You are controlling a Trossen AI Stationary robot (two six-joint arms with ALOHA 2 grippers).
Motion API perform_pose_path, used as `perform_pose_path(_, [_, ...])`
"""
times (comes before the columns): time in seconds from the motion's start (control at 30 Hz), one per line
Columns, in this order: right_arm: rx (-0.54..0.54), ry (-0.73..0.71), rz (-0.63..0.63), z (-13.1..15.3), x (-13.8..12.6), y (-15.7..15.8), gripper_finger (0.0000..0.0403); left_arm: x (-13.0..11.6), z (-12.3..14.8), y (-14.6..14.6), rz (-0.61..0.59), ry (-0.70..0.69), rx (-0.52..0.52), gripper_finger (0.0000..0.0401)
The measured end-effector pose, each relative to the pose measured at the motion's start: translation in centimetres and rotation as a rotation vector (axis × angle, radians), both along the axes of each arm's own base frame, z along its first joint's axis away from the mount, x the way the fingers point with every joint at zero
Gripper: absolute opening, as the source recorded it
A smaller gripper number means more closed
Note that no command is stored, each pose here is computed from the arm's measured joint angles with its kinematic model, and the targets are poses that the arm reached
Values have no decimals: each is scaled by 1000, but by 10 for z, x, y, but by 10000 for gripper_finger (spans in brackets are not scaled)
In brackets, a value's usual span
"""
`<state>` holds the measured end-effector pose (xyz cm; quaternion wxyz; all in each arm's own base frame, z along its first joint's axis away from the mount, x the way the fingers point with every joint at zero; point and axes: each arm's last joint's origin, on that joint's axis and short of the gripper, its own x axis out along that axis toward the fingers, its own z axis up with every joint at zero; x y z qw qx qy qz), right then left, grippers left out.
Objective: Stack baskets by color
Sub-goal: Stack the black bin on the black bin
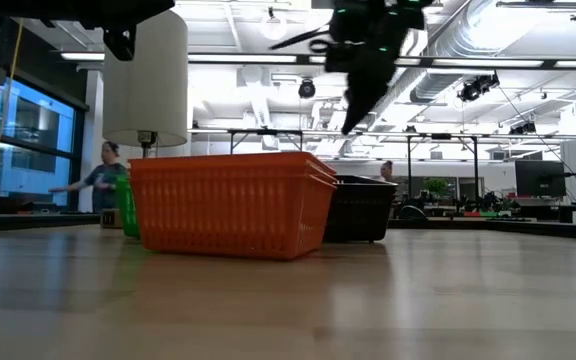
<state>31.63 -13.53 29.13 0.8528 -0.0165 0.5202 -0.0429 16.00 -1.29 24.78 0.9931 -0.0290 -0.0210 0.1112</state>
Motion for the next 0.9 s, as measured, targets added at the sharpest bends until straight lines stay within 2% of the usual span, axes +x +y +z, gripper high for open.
perform_pose_path(0.1, [-14, -141, -19, -16, -27, 13, 20, -1, 0, 0, 0, 2, 0, 1])
perform_pose_path(0.13, [-29, -202, -31, -22, -35, 17, 13, -1, 0, 0, 0, 1, 0, 1])
perform_pose_path(0.23, [-43, -462, -86, -40, -48, 28, 25, -1, 1, 0, 7, -9, -2, 0])
perform_pose_path(0.33, [-26, -730, -93, -57, -51, 38, 13, -1, 4, 0, 10, -38, 4, 0])
perform_pose_path(0.4, [-40, -824, -114, -70, -50, 46, 4, -1, 5, 0, 10, -48, 10, 0])
perform_pose_path(0.47, [-74, -851, -148, -82, -46, 51, 5, -1, 5, 0, 10, -49, 10, 0])
perform_pose_path(0.6, [-117, -796, -207, -99, -29, 58, 1, -1, 5, 1, 15, -47, 17, 0])
perform_pose_path(0.73, [-190, -754, -273, -107, -11, 59, 0, -1, 5, 1, 24, -43, 34, 0])
perform_pose_path(0.9, [-220, -691, -319, -117, 0, 54, 0, -1, 5, 1, 24, -43, 34, 0])
